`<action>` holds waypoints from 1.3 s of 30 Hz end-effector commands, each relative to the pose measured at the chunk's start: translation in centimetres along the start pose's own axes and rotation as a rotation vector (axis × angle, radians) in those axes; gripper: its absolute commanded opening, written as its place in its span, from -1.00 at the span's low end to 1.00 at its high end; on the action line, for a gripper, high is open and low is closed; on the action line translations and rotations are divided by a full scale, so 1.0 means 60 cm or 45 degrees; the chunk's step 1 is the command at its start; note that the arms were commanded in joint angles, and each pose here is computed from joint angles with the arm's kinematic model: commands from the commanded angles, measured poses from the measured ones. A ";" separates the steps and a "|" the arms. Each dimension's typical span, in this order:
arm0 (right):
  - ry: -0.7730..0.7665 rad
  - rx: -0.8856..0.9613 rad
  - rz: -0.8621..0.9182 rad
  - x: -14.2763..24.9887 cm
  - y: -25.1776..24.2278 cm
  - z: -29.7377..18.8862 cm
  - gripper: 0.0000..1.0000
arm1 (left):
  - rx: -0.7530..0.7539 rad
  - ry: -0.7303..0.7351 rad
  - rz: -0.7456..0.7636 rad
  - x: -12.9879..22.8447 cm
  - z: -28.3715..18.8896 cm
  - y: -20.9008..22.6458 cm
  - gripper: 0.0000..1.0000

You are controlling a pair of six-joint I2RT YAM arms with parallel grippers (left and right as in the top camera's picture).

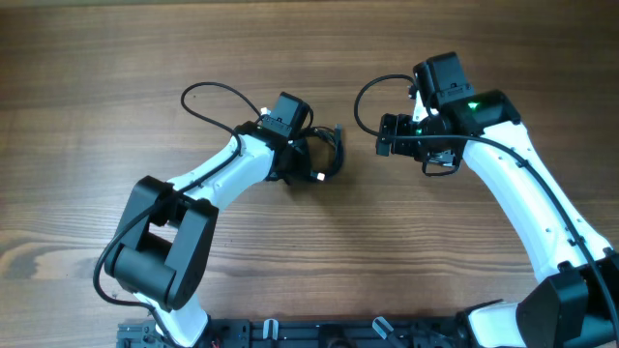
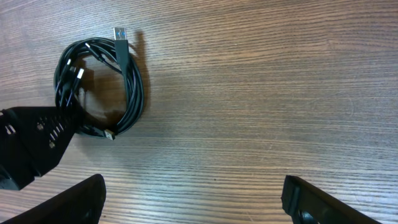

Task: Untangle cables
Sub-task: 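Grasp the cable bundle with both grippers from opposite sides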

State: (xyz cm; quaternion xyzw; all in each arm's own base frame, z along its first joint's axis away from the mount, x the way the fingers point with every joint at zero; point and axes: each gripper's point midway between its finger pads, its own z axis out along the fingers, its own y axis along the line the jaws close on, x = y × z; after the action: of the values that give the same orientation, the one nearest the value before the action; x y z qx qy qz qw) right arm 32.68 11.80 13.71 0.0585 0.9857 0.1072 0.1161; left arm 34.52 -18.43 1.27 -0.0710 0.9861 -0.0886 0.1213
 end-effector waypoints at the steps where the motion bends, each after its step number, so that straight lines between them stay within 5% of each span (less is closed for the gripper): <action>1: 0.006 0.033 0.003 0.001 -0.007 0.008 0.86 | -0.019 0.000 0.009 0.004 0.012 0.003 0.06; 5: 0.006 0.033 0.002 0.001 -0.007 0.008 0.86 | -0.020 0.001 0.009 0.004 0.020 0.003 -0.01; 20: 0.007 0.033 -0.004 0.001 -0.007 0.008 0.89 | -0.002 -0.023 0.010 -0.004 0.020 -0.003 -0.92; 31: -0.015 0.080 -0.020 -0.004 -0.017 0.008 0.88 | 0.059 -0.096 0.089 -0.023 -0.024 -0.020 -0.92; 39: 0.015 -0.255 -0.428 -0.009 0.062 0.033 0.75 | 0.147 -0.230 0.122 -0.049 -0.102 -0.042 -0.92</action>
State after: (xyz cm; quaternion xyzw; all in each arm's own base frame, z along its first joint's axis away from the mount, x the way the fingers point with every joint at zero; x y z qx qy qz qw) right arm 34.07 13.74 14.07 -0.0631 0.9765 0.1421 0.1493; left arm 36.33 -19.31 7.50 -0.0388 0.9683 -0.1315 0.2088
